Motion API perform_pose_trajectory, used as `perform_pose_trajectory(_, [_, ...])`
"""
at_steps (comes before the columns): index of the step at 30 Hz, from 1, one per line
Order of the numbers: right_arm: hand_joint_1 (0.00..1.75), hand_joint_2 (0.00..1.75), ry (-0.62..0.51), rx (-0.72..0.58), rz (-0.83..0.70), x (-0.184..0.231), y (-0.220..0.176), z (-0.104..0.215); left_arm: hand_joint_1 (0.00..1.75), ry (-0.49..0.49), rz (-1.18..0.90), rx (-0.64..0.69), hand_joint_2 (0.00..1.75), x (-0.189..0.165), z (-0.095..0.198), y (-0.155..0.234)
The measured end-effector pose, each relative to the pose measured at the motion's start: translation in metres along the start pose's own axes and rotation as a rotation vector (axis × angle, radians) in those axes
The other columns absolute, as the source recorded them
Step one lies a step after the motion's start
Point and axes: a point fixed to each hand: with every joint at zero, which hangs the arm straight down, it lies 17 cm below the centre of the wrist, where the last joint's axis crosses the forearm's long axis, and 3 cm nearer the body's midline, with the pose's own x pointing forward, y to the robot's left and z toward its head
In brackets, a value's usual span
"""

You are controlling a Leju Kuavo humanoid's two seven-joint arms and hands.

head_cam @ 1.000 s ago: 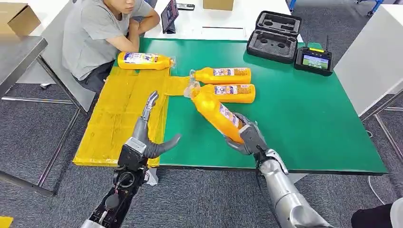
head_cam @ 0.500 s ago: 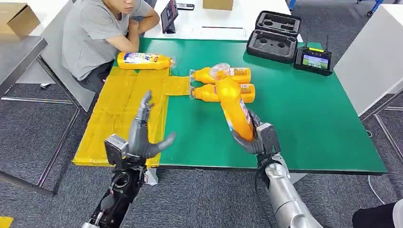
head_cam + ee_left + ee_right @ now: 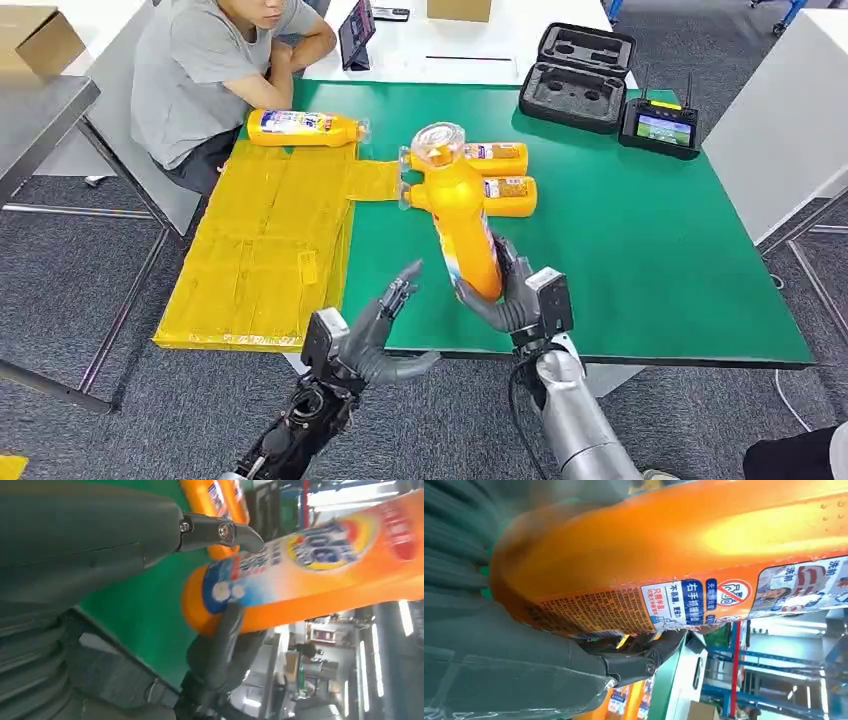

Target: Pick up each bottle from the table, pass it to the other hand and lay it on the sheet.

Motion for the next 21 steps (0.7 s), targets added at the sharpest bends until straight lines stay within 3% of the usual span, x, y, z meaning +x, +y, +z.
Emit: perform_pose_trajectory(21, [1.75, 1.75, -0.037, 0.060, 0.184, 0.001, 0.044, 0.016, 0.00, -0.032, -0.017, 0.106, 1.75, 0.012, 0.000, 0.036])
